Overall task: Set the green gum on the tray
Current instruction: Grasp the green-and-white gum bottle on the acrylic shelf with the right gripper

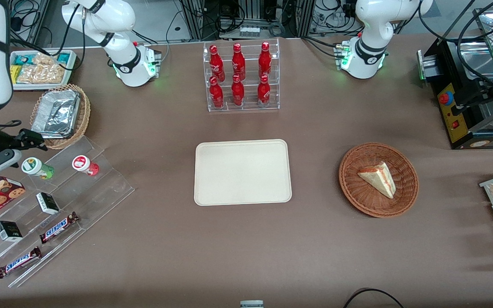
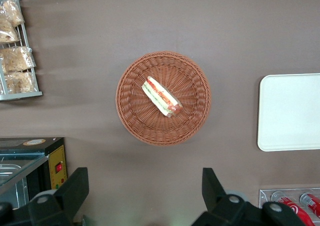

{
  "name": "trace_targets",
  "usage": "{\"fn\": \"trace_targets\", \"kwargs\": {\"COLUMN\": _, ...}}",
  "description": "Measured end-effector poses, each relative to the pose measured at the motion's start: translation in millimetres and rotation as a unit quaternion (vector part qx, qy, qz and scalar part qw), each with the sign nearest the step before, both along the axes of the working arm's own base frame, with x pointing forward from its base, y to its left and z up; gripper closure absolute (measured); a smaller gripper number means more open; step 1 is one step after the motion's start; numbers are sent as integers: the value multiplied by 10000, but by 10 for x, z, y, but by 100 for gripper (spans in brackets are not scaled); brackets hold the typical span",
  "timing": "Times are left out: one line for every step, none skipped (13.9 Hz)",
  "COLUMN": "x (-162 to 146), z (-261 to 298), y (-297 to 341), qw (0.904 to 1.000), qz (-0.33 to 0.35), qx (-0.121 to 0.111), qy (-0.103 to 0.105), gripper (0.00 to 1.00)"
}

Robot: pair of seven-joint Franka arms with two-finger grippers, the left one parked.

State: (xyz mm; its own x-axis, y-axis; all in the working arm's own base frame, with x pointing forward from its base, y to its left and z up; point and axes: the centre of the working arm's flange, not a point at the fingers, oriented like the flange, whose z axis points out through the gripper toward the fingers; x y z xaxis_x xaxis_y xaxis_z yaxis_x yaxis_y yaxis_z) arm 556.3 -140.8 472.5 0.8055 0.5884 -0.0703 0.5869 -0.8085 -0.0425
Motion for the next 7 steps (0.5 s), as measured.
{"fn": "trace_targets", "kwargs": {"x": 23, "z": -80, "y": -87, "qw": 9998, "qz": 216, "qx": 11, "qy": -8, "gripper": 0}}
{"fn": "trace_targets", "kwargs": {"x": 38, "z": -152, "y": -168, "qw": 9992, "qz": 411, "qx": 24, "qy": -8, "gripper": 0}}
{"fn": "trace_targets", "kwargs": {"x": 49, "z": -215, "y": -239, "qw": 9983, "qz": 575, "qx": 34, "qy": -7, "gripper": 0}}
{"fn": "trace_targets", "kwargs": {"x": 55, "z": -263, "y": -299, "qw": 9976, "qz": 691, "qx": 41, "qy": -8, "gripper": 0}}
{"fn": "trace_targets", "kwargs": {"x": 62, "z": -307, "y": -346, "qw": 9969, "qz": 785, "qx": 45, "qy": -10, "gripper": 0}}
{"fn": "trace_targets", "kwargs": {"x": 71, "z": -344, "y": -375, "qw": 9962, "qz": 866, "qx": 49, "qy": -9, "gripper": 0}}
{"fn": "trace_targets", "kwargs": {"x": 78, "z": -383, "y": -408, "qw": 9957, "qz": 925, "qx": 51, "qy": -10, "gripper": 0}}
